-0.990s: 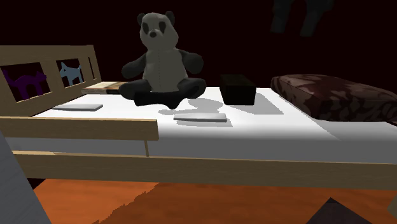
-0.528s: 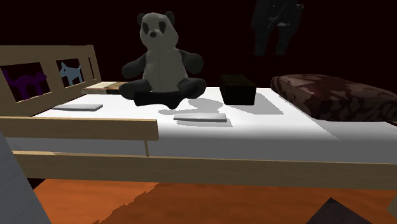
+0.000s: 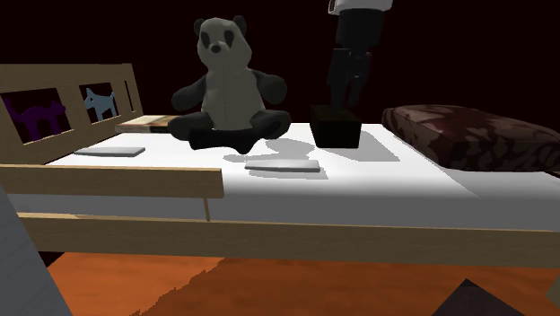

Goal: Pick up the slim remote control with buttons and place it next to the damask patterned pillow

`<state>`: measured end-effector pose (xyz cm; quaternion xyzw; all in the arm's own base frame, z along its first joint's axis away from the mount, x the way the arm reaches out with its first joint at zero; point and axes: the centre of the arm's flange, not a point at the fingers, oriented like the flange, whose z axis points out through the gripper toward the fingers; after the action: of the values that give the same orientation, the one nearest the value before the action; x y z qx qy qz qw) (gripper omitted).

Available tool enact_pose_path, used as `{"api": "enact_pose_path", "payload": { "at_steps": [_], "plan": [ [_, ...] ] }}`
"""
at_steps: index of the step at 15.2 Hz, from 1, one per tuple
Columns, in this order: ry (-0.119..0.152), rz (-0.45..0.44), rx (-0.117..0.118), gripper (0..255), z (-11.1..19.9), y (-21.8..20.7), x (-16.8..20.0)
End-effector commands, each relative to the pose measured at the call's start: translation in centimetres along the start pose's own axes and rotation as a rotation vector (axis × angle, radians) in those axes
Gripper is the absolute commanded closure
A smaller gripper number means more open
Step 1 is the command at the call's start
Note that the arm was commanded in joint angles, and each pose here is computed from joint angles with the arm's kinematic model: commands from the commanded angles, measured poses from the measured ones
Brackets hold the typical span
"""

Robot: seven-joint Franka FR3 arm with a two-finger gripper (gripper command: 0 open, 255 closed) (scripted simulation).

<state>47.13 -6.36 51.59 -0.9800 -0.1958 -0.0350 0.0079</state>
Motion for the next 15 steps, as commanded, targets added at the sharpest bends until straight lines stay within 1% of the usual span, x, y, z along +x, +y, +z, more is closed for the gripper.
{"api": "enact_pose_path", "payload": {
  "at_steps": [1, 8, 15],
  "plan": [
    [-0.008, -0.067, 0.0, 0, 1.8, 1.1, 2.1],
    [-0.037, -0.287, 0.004, 0, 7.9, 3.4, 9.1],
    [-0.066, -0.507, 0.008, 0, 14.2, 4.0, 16.2]
  ]
}}
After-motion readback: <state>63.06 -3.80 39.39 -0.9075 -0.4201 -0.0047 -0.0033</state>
